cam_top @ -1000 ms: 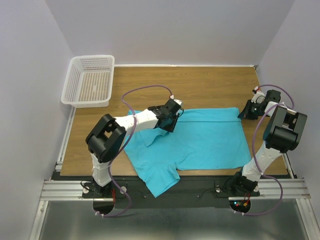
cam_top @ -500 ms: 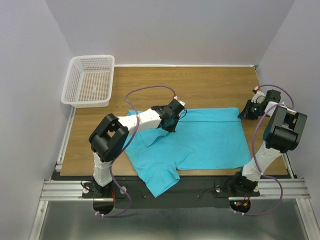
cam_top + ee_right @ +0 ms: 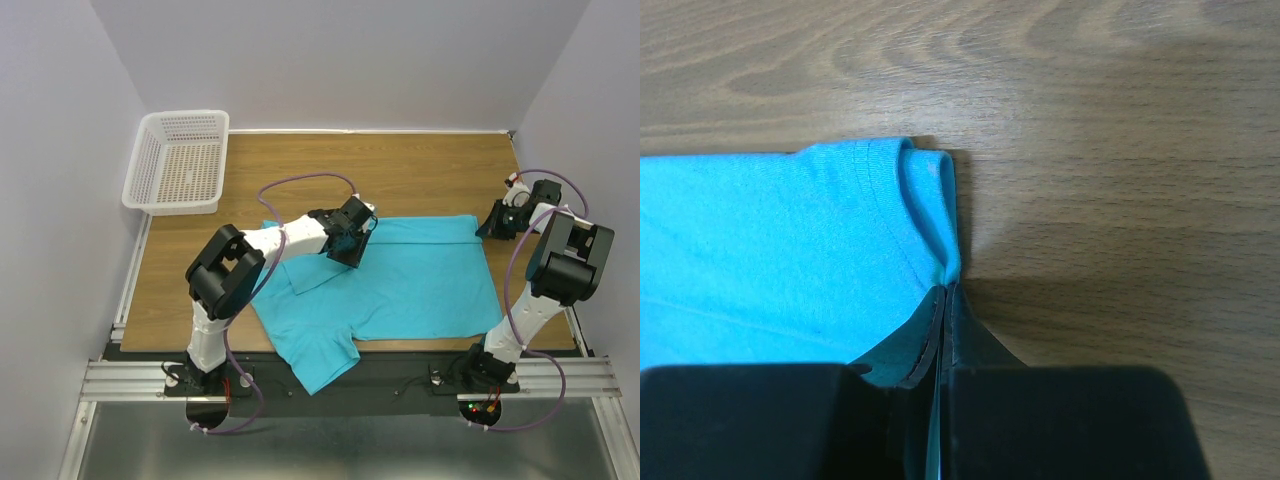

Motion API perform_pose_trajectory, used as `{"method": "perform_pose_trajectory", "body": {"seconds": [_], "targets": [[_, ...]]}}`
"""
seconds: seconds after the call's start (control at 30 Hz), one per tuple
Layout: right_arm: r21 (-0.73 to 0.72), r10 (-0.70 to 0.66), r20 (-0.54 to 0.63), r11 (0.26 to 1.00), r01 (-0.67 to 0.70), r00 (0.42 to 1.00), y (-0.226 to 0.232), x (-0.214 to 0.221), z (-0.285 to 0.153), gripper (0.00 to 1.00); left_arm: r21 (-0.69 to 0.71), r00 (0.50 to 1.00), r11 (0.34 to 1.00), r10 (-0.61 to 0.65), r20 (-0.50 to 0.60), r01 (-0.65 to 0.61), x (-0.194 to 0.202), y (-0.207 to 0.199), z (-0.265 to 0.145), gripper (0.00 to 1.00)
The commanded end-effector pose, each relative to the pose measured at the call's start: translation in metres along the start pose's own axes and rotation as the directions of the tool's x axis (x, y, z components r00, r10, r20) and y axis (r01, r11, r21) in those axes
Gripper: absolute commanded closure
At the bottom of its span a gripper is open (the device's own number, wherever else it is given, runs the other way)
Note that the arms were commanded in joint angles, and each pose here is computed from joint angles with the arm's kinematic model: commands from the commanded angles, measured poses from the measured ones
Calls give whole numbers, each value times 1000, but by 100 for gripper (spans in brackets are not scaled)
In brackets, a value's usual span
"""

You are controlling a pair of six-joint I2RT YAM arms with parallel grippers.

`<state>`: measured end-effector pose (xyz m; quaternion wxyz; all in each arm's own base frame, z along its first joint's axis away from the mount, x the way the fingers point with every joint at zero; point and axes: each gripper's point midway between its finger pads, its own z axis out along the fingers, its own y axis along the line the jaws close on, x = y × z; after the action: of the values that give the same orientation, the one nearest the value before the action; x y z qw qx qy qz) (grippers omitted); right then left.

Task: Fold and stack the t-shirts
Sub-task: Fold the tshirt

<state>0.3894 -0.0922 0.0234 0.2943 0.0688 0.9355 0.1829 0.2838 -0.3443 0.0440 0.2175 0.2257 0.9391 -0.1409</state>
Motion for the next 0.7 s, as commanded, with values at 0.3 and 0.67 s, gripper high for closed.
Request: {"method": "perform_pose_trajectory", "body": {"seconds": [0.3, 0.67], "targets": [[2, 22, -90, 1000, -22, 996, 2, 23, 9, 99, -110, 917, 956, -223, 332, 273, -72, 98, -79, 41], [-2, 22, -91, 1000, -23, 996, 2, 23, 9, 99, -30, 762, 835, -487, 427, 550, -67, 229, -83, 42]]}}
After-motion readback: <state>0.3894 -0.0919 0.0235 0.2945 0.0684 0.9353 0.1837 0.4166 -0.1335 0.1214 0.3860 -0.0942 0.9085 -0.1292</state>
